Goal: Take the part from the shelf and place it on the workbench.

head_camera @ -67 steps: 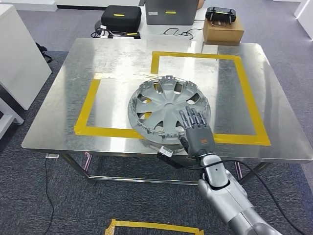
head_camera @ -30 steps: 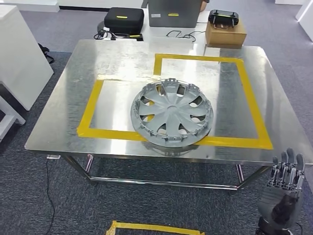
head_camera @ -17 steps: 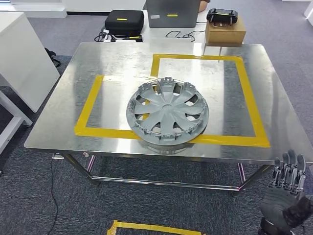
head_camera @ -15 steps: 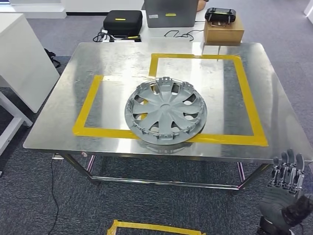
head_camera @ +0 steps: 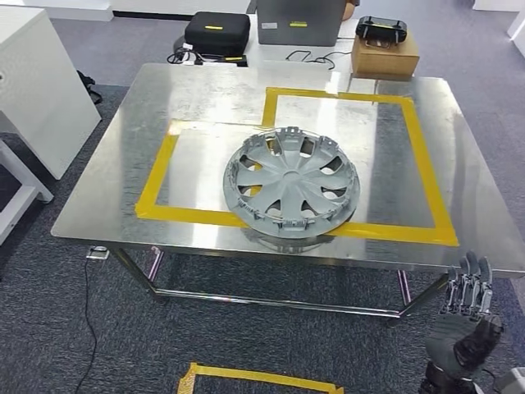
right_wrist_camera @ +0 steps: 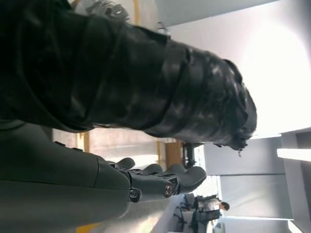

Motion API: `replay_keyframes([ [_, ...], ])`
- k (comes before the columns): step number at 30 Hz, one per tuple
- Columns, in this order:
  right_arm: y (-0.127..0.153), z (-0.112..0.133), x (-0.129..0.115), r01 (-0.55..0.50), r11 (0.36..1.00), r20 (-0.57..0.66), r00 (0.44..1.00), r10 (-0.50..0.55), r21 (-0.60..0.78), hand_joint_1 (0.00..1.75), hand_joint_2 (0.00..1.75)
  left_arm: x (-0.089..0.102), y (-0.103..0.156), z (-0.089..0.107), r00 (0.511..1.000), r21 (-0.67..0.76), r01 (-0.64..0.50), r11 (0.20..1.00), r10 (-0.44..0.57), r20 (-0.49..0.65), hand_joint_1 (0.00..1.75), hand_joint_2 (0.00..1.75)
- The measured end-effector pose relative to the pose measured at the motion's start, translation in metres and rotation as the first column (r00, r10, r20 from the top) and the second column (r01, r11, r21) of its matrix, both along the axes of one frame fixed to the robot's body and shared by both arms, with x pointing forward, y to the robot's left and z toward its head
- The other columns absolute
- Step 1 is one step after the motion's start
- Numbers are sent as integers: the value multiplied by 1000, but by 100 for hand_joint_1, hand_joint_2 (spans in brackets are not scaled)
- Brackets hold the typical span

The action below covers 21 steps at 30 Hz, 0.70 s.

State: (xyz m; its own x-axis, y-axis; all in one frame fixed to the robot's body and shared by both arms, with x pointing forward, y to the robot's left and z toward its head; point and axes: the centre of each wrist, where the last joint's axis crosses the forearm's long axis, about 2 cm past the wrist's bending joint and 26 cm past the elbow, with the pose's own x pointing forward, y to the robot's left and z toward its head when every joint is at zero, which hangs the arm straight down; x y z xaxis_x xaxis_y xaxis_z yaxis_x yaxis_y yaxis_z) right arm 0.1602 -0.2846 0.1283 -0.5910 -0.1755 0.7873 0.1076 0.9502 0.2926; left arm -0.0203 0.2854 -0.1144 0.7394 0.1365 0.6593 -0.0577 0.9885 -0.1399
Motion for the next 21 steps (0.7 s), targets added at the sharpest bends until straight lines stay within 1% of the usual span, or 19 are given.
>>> replay_keyframes([
  [3, -1, -14, 1, 4, 1000, -74, 997, -5, -16, 0, 0, 2, 0, 0, 1000, 1, 10, 1000, -10, 3, 0, 0],
  [5, -3, -28, 1, -7, 1000, -139, 990, 3, -24, 0, 0, 2, 0, 0, 1000, 1, 20, 1000, -20, 3, 0, 0],
  [7, -7, -44, 1, -1, 998, -216, 976, -13, -64, 0, 0, 2, 0, 0, 1000, -1, 26, 1000, -26, 5, 0, 0],
  [10, -15, -68, -1, 14, 991, -323, 945, -57, -136, 0, 0, 4, -1, 0, 999, -6, 31, 1000, -31, 11, 0, 0],
  [13, -23, -93, -6, 14, 984, -433, 897, -91, -178, 0, 0, 5, 0, 0, 999, -5, 41, 999, -41, 12, 0, 0],
  [17, -31, -126, -15, 16, 981, -571, 812, -125, -193, 0, 175, 5, 0, 0, 999, -5, 48, 999, -48, 9, 0, 0],
  [21, -37, -158, -27, 35, 978, -695, 699, -171, -206, 0, 175, 5, 2, 0, 998, 0, 59, 998, -59, 6, 0, 0],
])
